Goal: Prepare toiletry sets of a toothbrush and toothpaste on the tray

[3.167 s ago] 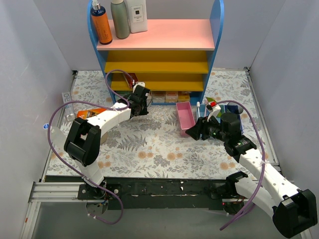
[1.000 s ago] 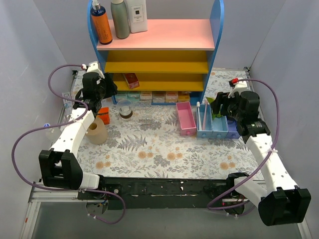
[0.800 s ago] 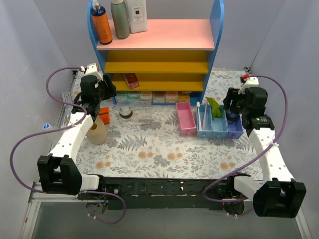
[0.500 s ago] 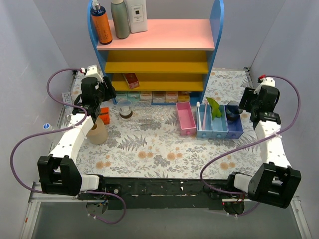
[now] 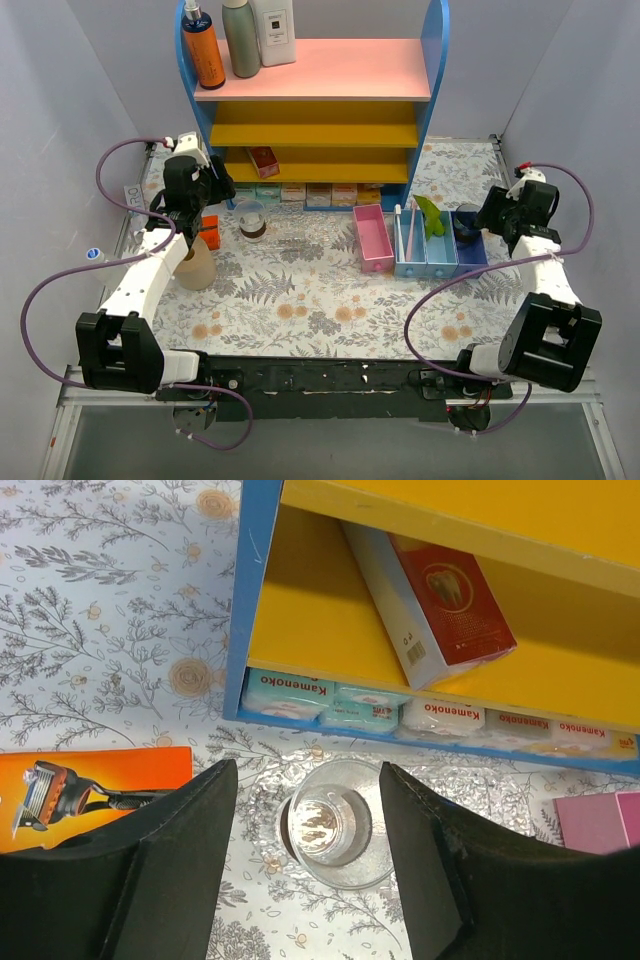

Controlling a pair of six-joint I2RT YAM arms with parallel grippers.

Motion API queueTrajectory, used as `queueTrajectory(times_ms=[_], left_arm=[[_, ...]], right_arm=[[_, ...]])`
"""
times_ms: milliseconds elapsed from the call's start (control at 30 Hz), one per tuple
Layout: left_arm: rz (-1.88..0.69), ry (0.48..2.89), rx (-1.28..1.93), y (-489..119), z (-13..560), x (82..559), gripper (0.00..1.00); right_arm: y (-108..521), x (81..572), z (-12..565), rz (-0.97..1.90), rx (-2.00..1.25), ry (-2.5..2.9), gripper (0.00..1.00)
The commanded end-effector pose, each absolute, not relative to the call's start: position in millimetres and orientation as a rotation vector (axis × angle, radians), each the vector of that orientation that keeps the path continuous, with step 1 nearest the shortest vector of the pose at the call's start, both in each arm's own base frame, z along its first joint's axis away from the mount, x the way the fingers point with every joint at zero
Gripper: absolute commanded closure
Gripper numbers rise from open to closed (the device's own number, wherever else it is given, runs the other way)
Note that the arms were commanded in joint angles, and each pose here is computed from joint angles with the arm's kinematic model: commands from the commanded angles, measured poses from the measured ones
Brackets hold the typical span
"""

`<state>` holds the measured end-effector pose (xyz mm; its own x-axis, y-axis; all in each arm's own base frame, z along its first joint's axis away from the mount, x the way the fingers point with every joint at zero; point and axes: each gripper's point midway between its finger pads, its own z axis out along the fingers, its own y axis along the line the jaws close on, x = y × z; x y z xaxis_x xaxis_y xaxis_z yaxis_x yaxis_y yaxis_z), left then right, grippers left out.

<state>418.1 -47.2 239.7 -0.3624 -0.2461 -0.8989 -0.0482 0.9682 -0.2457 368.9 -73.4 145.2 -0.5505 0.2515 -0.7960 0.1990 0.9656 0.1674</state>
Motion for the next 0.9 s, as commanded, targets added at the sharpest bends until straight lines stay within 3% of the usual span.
queueTrajectory(times_ms=[0,467,867], left_arm=[[-0.212,1.936,-0.191,-48.8,237.3,417.9,0.41],[-0.21,1.953,-0.187,-49.3,231.7,418.7,0.41],[-0.21,1.96,-0.185,-49.7,229.8,420.2,0.41]], right_arm=[[-67.3,380.6,144.4,0.146,0.305,2.133,0.37],[-66.5,378.1,116.2,0.159,0.336,2.2,0.45],[-67.6,379.9,112.8,0.163,0.369,2.199,0.62]])
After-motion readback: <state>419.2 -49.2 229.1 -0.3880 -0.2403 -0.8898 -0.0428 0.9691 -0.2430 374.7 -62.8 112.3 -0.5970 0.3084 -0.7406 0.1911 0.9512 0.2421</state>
